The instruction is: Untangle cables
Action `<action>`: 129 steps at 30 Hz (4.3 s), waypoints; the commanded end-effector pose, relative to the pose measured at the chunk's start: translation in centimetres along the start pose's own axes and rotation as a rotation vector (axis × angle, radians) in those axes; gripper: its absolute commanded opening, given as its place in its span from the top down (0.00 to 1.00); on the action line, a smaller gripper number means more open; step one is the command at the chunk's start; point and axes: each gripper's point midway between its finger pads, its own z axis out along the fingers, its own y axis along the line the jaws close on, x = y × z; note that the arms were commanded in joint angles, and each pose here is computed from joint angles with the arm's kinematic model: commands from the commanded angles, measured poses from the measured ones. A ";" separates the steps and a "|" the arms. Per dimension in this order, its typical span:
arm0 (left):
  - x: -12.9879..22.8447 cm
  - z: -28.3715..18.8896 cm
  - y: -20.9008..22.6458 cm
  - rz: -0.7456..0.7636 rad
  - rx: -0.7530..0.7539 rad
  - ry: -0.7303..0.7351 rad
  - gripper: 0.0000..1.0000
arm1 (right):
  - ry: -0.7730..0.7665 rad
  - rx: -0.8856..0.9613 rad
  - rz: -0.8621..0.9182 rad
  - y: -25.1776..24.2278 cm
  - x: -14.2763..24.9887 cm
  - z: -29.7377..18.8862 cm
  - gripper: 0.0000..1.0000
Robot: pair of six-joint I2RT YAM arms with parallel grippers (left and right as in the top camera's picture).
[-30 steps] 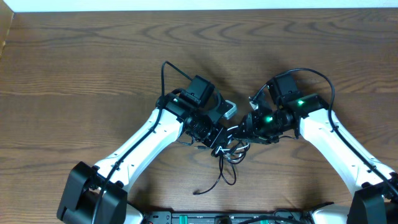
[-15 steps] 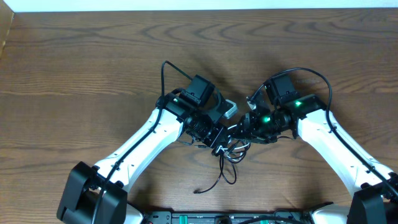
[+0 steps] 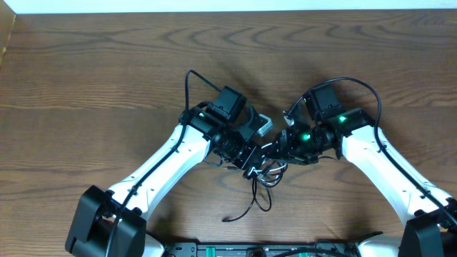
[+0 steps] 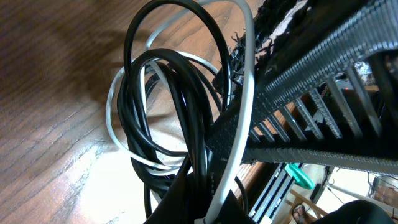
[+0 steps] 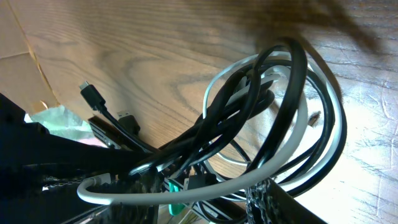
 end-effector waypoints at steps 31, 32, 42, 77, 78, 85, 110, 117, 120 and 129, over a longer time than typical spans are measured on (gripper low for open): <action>0.0 -0.2 -0.5 -0.004 0.030 -0.008 0.92 | 0.020 0.044 0.010 -0.5 0.8 0.6 0.56; 0.0 -0.2 -0.5 -0.005 0.030 -0.008 0.93 | 0.023 0.045 0.006 -0.5 0.8 0.6 0.56; 0.0 -0.2 -0.5 -0.005 0.031 -0.008 0.92 | 0.001 0.077 0.060 -0.7 0.6 0.9 0.57; -1.2 -0.6 -3.3 0.030 0.194 -0.057 0.92 | -0.129 0.064 0.073 0.6 -2.2 1.2 0.63; -1.2 -0.6 -3.3 0.030 0.194 -0.057 0.93 | -0.133 0.062 0.069 0.6 -2.3 1.2 0.64; -1.1 -0.5 -3.3 0.029 0.193 -0.051 0.92 | -0.163 0.134 0.069 -0.7 -2.7 1.0 0.99; 2.3 -0.4 1.6 0.059 -0.091 0.087 0.93 | -0.036 -0.118 0.082 -1.1 -1.8 -2.5 0.99; 2.2 -0.4 1.6 0.061 -0.092 0.084 0.93 | -0.024 -0.217 0.056 -0.1 -1.8 -3.4 0.99; 2.3 -0.4 1.8 0.061 -0.101 0.086 0.93 | 0.002 -0.332 0.031 1.4 -1.4 -4.3 0.99; 2.3 -0.4 1.9 0.069 -0.109 0.087 0.93 | -0.032 -0.406 0.087 1.1 -2.5 -6.1 0.99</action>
